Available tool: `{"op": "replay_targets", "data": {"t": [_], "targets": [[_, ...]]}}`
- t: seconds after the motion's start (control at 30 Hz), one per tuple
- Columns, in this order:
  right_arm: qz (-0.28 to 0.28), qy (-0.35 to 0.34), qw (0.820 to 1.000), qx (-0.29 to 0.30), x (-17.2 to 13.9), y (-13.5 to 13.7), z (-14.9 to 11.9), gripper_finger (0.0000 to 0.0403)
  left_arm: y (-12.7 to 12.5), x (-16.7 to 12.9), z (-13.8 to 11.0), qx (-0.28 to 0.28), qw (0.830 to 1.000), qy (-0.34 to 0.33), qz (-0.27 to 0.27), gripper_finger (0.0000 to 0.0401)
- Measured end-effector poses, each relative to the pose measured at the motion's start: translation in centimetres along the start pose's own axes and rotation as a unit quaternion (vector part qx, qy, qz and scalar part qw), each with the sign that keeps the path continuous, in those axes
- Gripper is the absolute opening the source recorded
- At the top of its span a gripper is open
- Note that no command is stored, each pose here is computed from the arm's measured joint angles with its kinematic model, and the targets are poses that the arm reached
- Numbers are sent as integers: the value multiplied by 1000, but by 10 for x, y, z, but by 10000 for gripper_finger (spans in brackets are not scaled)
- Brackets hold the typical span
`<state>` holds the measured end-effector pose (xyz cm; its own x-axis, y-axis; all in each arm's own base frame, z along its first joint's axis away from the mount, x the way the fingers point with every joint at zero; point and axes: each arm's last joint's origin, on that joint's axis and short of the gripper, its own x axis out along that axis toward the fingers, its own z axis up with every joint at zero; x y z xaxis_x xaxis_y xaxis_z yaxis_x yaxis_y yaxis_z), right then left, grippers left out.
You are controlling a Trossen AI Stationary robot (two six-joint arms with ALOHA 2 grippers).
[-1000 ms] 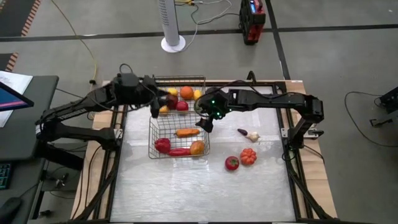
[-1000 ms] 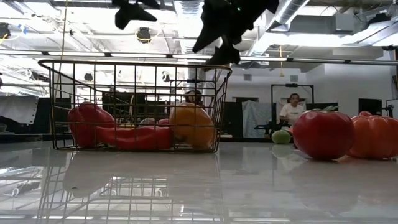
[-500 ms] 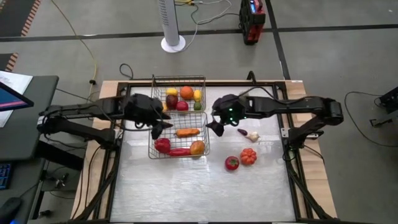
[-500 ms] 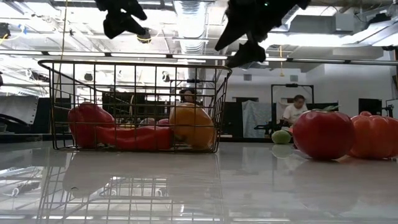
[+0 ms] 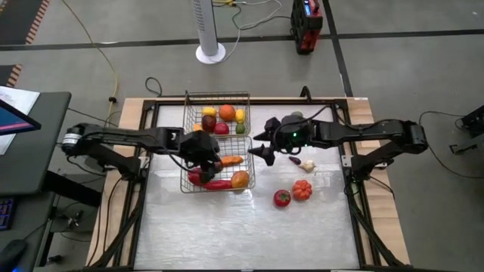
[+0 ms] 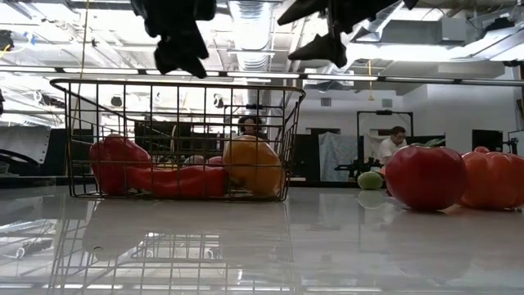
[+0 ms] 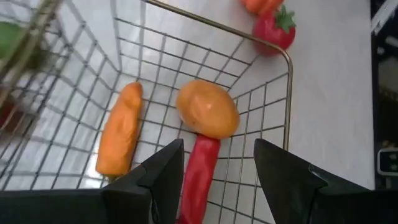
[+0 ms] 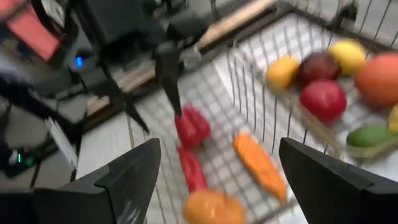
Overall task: Sort produce into baskets
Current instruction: Put the purple pepper into the bottom mesh basket
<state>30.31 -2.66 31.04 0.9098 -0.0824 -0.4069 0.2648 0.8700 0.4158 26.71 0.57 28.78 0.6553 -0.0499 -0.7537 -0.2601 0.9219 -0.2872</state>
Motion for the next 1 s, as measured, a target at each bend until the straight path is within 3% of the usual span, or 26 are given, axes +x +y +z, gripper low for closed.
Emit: {"op": "replay_targets", "data": {"t": [0.17,0.33,0.43,0.73,1.0], "targets": [[-2,34,999,5,0,5,-10,353,-4,33,7,32,998,42,-26,183],[-11,52,998,22,-10,8,-13,353,-3,60,9,28,997,55,-38,183],[-52,60,996,32,-26,8,-15,353,-3,66,10,25,998,53,-40,183],[-180,110,977,43,-74,-4,-30,353,-7,53,25,47,996,-27,-65,183],[-261,219,936,85,-67,-35,-89,352,-9,18,30,93,988,-114,-51,183]]}}
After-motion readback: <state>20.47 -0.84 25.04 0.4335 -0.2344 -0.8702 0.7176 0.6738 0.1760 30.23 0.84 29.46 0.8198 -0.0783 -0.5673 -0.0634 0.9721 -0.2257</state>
